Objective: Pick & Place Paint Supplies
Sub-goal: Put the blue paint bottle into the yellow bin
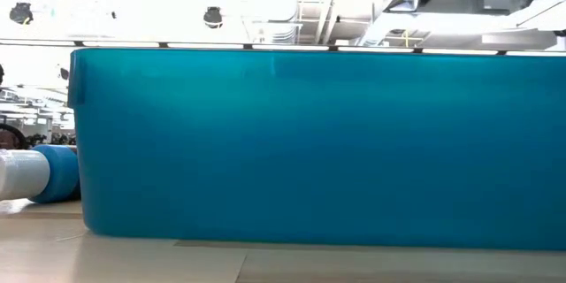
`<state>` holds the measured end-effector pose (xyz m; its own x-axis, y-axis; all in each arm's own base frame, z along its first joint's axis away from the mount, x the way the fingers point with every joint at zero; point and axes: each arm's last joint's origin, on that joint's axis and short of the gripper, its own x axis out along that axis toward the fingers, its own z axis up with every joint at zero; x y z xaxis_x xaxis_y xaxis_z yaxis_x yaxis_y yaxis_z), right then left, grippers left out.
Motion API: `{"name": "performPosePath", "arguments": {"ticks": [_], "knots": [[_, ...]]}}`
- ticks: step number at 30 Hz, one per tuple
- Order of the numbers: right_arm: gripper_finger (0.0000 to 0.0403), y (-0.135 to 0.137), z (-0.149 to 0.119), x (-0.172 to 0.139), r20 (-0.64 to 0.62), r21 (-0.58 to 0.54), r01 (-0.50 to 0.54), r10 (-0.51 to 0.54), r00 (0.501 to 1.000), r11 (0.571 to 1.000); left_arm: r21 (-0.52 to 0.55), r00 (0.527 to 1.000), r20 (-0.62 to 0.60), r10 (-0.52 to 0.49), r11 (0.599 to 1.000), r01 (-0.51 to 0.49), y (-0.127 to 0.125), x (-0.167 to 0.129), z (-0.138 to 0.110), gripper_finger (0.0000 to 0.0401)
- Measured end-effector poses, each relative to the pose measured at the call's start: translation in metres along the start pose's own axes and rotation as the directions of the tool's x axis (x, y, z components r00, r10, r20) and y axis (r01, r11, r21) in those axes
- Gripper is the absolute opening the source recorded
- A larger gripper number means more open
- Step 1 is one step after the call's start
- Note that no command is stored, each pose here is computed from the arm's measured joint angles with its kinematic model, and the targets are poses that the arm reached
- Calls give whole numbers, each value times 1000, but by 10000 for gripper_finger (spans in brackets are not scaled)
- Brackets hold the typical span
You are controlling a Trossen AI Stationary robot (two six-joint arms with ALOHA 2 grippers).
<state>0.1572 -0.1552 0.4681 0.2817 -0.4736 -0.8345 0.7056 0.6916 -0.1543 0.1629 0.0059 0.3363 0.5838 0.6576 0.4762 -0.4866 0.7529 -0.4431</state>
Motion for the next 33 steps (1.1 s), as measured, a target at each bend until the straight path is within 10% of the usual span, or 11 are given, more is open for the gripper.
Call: {"name": "performPosePath", "arguments": {"ticks": [9,17,33], "knots": [[240,8,28,111,-186,50,-88,96,978,995,-7,999,-35,-12,1000,11,-4,1,-11,231],[240,22,-1,179,-349,121,-93,130,928,988,-54,999,-48,-16,998,13,-5,1,-14,231],[240,44,-68,230,-374,209,-97,171,911,973,-51,999,-47,26,998,-28,-4,1,-14,231]]}}
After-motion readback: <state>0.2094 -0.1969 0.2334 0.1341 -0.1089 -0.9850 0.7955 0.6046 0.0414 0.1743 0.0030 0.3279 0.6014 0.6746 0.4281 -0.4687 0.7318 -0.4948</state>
